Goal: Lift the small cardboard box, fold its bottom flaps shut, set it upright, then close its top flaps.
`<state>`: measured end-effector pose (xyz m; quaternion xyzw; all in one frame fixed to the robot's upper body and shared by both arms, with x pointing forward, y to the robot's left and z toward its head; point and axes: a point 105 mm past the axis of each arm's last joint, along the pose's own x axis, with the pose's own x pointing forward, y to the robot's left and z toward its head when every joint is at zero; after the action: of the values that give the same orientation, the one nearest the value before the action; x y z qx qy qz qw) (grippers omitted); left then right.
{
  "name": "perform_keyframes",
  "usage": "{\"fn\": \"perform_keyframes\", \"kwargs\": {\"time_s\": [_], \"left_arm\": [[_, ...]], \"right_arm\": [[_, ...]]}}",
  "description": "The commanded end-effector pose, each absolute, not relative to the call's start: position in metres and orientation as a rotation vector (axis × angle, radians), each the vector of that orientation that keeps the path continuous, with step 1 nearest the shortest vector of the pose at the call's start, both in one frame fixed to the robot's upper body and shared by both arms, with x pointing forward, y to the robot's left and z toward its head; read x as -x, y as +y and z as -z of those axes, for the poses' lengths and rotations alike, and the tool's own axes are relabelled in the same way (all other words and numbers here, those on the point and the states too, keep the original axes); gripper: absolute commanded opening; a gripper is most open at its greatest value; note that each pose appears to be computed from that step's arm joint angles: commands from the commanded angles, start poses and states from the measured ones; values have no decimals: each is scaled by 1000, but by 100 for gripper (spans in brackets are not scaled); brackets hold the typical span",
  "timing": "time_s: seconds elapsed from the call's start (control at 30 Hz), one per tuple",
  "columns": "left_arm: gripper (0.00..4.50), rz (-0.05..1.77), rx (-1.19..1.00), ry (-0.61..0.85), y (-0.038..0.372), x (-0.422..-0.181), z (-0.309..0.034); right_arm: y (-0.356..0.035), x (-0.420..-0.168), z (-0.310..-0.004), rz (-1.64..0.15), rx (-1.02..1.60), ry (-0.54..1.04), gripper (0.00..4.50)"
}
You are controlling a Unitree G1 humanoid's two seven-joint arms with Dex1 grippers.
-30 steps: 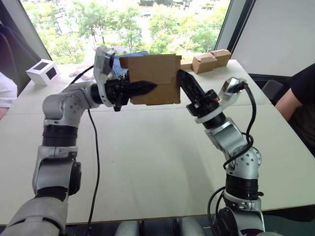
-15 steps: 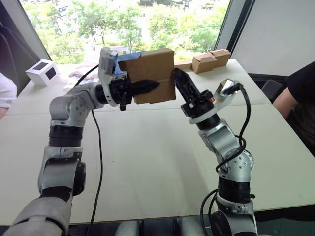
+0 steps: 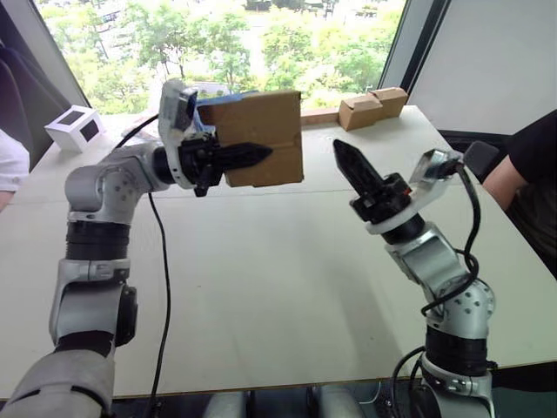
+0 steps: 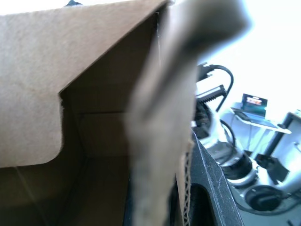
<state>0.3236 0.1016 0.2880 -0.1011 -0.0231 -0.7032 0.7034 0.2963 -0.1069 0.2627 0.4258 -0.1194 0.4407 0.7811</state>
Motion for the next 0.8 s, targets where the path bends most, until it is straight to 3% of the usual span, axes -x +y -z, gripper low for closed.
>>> {"fn": "perform_keyframes", "kwargs": {"time_s": [0.03,0.57,0.67,0.8], "left_arm": [[0,1602,211,-81,102,-314,-297],[0,1617,247,-66,88,-313,-291],[0,1597,232,-63,89,-315,-290],[0,1541,31,-12,90,-318,-282]], "right_arm": [[-105,-293,-271,-967,-868,-295,4],[-61,-275,-262,-1129,-744,-210,4],[-71,-280,-259,-1075,-740,-213,4],[-101,-282,-245,-981,-611,-166,4]]}}
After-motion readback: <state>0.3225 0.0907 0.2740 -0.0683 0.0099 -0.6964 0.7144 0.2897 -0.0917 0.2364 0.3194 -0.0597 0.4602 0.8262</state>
